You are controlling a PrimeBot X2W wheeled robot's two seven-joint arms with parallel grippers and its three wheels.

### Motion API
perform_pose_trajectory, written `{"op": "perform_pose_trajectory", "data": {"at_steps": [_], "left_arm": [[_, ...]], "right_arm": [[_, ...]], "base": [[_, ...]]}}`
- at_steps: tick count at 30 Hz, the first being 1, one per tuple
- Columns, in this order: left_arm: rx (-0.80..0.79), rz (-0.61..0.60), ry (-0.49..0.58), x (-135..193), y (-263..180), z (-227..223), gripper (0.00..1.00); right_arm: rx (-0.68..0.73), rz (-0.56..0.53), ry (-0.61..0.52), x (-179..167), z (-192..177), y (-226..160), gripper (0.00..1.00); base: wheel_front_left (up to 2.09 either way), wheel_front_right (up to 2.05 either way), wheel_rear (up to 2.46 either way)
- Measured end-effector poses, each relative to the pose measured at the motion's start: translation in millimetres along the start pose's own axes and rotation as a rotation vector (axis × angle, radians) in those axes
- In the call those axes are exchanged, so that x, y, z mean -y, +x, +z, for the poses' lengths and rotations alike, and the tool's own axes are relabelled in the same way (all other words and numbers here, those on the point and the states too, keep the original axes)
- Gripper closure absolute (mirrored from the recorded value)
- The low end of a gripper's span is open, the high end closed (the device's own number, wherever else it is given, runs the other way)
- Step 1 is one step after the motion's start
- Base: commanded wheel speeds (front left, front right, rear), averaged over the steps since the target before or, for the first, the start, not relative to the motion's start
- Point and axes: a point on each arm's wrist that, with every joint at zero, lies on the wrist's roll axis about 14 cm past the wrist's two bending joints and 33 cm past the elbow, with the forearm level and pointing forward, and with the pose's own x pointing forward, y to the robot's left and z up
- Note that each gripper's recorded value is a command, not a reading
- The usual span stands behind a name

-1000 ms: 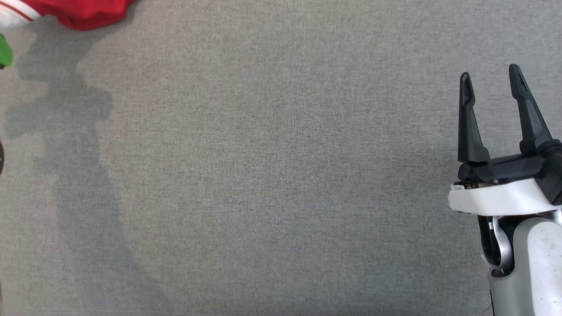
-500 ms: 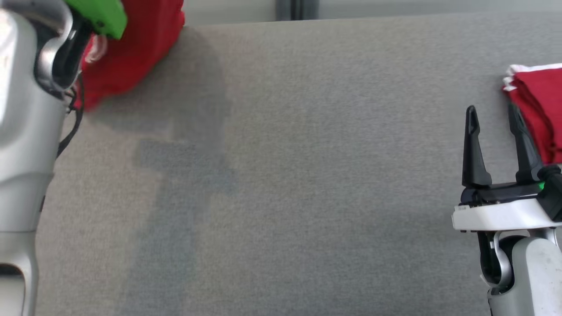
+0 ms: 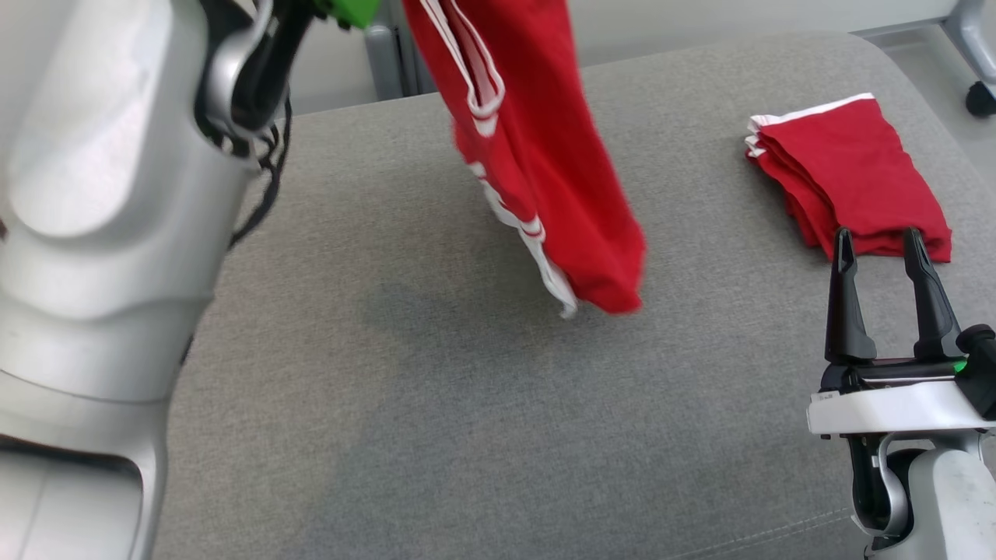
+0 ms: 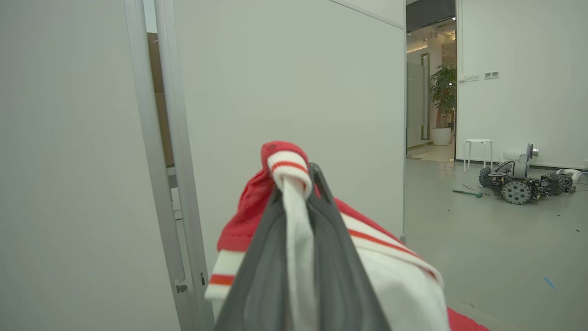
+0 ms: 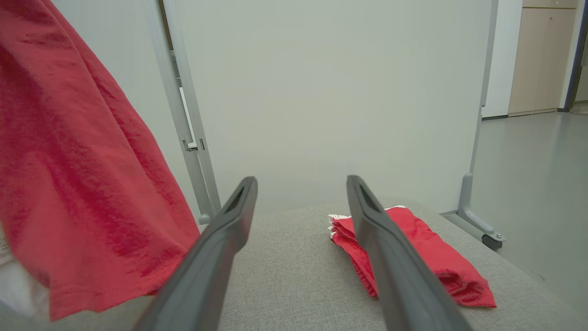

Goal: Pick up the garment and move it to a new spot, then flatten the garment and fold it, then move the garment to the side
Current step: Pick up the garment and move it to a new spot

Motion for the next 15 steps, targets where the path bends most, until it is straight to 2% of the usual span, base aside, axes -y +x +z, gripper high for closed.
{"op": "perform_pose_trajectory", "data": {"at_steps": [5, 10, 15], "left_arm": [[-0.213, 0.138, -0.131, -24, -37, -103, 1.0], [-0.464, 0.376, -0.184, -73, -126, -212, 1.0], [-0.596, 0.556, -0.18, -105, -200, -261, 1.0]], "right_arm": [[-0.028, -0.015, 0.01, 4, -10, -2, 0.0], [-0.05, -0.001, 0.017, -1, -21, 6, 0.0], [-0.07, 0.013, 0.021, -7, -31, 11, 0.0]], "base": [[0.0, 0.0, 0.0], [0.0, 0.0, 0.0], [0.0, 0.0, 0.0]]}}
